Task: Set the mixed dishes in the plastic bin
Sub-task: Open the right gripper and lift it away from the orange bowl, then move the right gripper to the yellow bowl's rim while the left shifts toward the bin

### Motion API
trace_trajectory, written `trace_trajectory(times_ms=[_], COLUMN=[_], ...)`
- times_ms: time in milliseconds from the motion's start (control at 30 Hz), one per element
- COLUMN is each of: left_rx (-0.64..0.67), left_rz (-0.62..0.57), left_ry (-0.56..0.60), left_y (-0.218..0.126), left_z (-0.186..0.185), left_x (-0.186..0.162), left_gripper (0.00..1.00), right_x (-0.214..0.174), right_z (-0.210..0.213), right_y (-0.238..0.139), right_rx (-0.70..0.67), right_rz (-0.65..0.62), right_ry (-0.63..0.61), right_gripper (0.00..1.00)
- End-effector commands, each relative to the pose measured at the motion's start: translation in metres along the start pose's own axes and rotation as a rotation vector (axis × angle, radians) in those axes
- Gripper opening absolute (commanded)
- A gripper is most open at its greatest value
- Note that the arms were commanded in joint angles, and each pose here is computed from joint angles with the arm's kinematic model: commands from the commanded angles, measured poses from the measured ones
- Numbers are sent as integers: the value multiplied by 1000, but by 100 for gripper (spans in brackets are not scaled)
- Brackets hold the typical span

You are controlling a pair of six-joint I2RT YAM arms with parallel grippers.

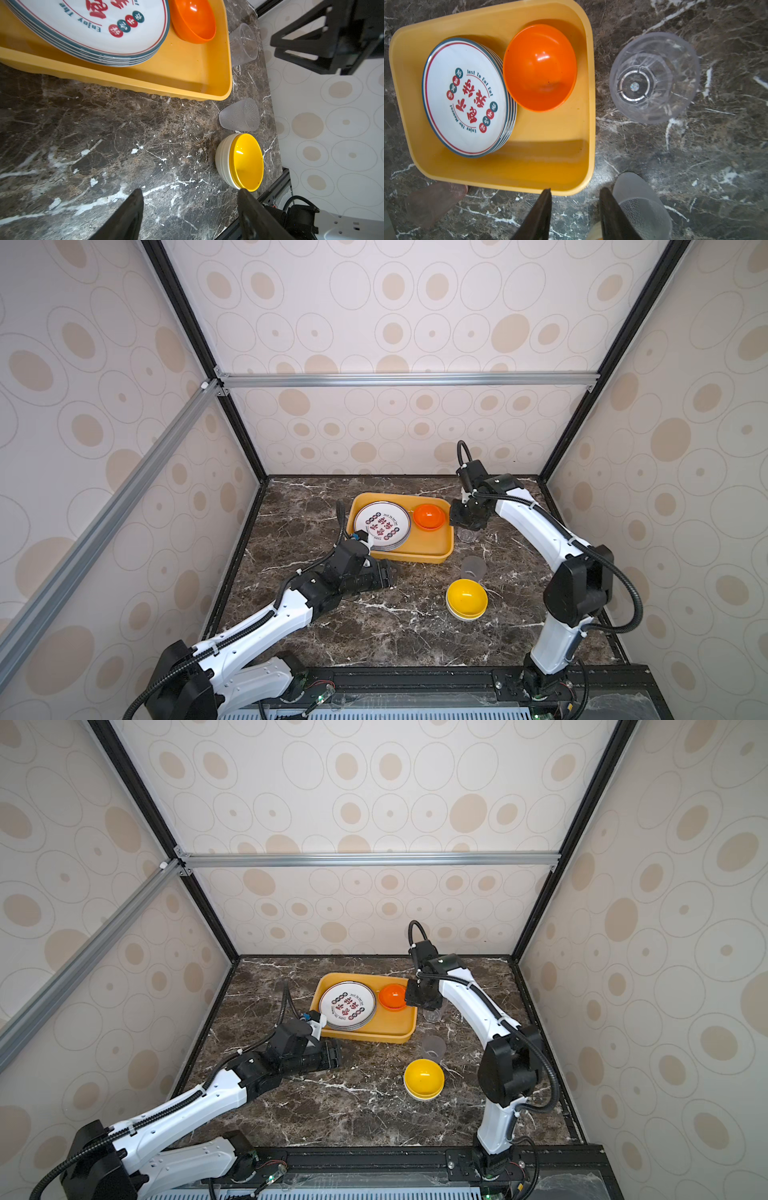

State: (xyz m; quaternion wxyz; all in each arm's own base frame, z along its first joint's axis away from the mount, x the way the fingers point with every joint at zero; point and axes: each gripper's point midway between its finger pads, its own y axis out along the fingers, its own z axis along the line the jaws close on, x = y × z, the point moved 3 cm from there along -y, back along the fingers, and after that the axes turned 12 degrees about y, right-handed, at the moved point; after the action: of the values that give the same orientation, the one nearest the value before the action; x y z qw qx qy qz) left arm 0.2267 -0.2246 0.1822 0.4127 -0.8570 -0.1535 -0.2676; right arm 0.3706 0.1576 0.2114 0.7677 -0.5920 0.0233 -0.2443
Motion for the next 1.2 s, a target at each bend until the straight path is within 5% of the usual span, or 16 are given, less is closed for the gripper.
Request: trace_trajectory(times_ms=[0,567,1167], left_rx=[-81,-112,-100], left_rz=[-19,105,163], left_ry=[66,290,389], left_y=[-1,39,59], left_z=[-24,-76,-95], left_x=[15,4,-10], left_gripper=[71,69,69], right_x=[-15,-106,-159], right_z=[-14,-113,-151], right_y=[-17,-40,-12], right_rx=[14,-88,-134], right_rz=[-7,128,245], right_ry=[-20,63,180], right_gripper=[43,41,31])
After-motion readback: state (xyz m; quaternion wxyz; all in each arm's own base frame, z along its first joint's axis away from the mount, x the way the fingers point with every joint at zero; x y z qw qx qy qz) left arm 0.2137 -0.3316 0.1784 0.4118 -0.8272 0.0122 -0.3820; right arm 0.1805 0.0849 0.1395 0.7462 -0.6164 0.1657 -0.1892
